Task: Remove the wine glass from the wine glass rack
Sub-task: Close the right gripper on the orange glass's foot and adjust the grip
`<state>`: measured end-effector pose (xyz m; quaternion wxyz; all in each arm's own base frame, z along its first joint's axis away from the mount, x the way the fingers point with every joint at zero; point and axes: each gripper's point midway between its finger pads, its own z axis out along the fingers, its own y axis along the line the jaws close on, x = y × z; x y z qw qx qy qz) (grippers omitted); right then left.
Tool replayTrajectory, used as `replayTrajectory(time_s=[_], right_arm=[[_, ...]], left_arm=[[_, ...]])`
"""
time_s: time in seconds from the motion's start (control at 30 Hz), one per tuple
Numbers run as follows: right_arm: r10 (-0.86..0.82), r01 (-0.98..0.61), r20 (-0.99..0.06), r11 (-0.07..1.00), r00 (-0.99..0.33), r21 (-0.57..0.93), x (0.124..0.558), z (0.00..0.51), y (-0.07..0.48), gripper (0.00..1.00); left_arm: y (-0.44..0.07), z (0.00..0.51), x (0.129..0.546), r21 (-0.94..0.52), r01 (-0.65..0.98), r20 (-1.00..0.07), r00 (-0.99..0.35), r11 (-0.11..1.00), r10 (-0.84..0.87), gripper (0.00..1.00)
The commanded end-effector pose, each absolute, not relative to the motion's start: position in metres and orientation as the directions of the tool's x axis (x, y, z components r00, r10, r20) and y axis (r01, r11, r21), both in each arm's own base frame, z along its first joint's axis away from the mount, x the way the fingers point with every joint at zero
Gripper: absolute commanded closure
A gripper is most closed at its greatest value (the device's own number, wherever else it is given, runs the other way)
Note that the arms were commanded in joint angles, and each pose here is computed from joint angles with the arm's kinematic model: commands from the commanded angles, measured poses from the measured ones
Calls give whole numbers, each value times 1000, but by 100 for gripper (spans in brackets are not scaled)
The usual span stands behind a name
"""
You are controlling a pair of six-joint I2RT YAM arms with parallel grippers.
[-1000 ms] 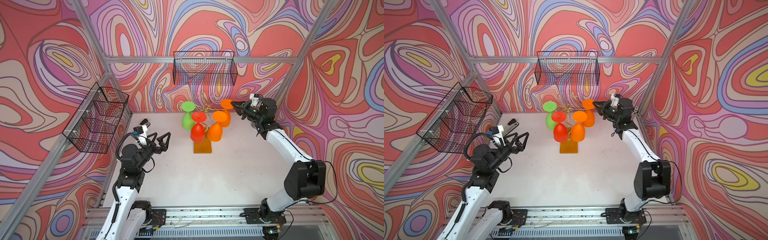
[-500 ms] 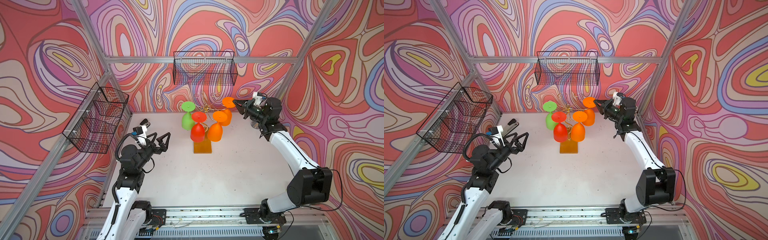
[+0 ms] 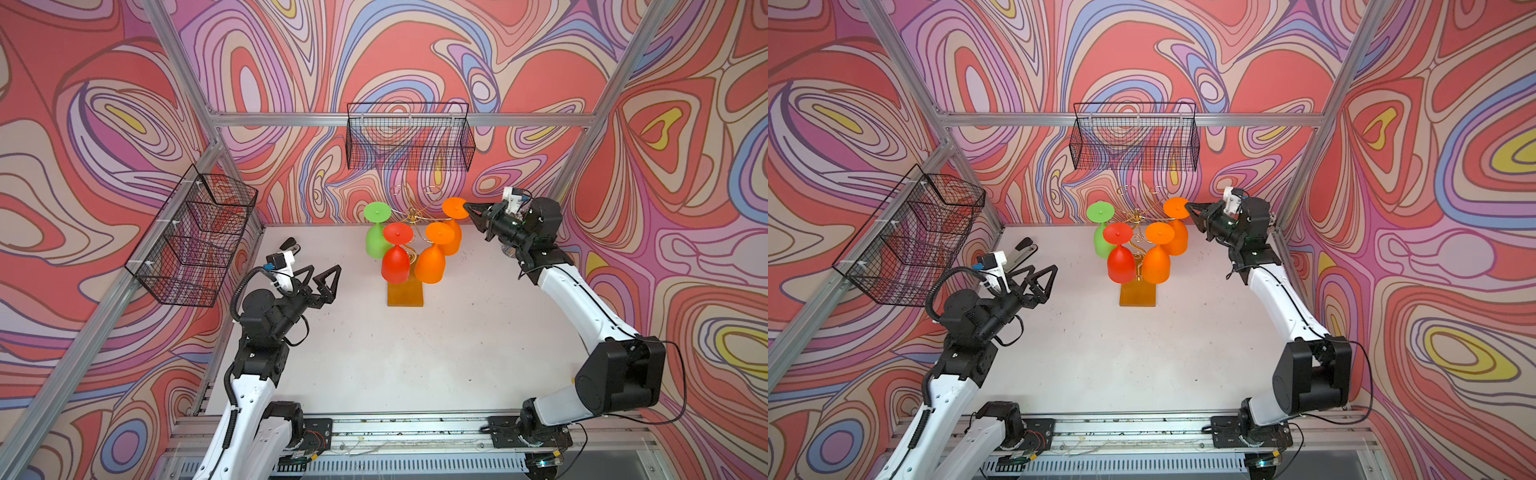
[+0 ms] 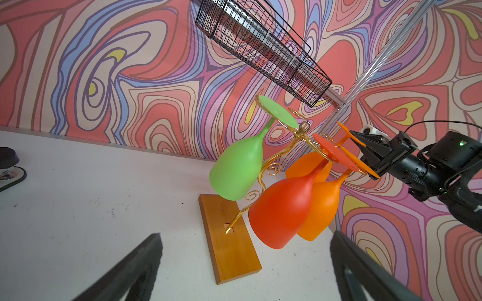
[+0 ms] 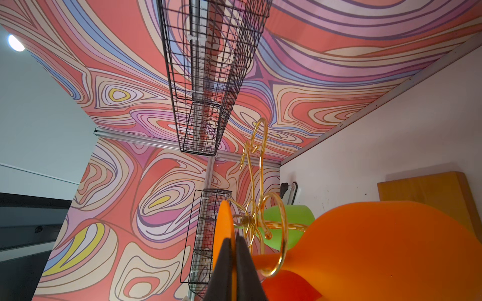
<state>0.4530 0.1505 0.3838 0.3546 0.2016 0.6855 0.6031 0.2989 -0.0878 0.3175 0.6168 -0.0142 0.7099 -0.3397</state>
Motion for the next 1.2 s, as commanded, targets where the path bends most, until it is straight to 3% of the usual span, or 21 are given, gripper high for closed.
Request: replayTrajectory(time_s=[0.0,1.17], right_arm=[[676,-187,-256,175,-691,967,453,395,163,100],[702,-215,-297,205,-647,955,493,394,171,100]], left_arm=[[-88,327,297,-483,412,-876,-215,773,-432,0],[-90,325,298,-481,414,-877,-224,773,-425,0]])
